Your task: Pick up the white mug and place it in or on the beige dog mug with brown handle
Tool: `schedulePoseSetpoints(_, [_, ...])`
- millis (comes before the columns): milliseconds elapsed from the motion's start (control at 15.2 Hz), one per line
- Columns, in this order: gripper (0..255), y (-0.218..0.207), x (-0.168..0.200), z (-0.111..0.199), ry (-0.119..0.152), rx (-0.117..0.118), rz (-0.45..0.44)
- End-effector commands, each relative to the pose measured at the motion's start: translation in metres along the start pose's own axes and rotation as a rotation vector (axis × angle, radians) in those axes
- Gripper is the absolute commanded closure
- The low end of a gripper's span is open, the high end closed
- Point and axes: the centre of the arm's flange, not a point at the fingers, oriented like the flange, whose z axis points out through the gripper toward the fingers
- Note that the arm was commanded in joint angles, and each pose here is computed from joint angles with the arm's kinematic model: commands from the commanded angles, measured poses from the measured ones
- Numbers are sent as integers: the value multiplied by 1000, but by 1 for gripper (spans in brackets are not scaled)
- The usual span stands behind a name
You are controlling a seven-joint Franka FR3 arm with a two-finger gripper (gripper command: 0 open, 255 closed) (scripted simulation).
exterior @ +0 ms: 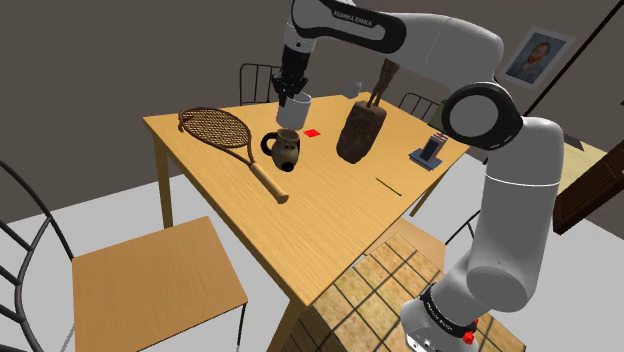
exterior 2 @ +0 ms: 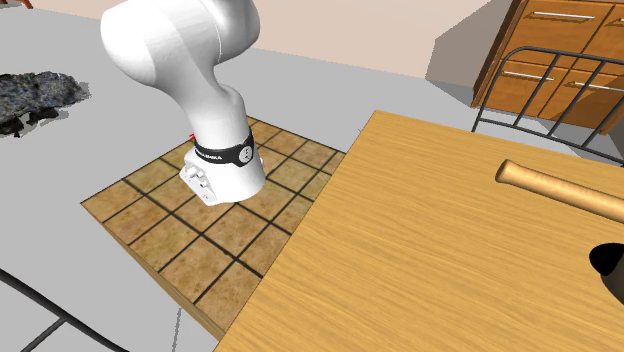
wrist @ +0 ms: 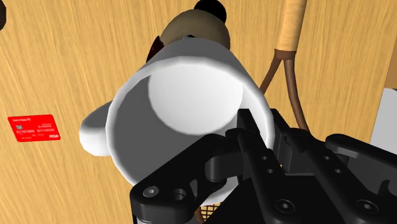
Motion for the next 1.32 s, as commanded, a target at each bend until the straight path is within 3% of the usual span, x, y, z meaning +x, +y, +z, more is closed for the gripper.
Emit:
schedulePoseSetpoints(0, [255, 0, 0, 9, 1, 0, 0])
schedulePoseSetpoints(462, [255, 0, -1, 47, 1, 0, 0])
schedulePoseSetpoints(990, [255, 0, -1, 47, 1, 0, 0])
schedulePoseSetpoints(1056, [0, 0, -1, 47, 1, 0, 0])
schedulePoseSetpoints(1254, [0, 0, -1, 47, 1, 0, 0])
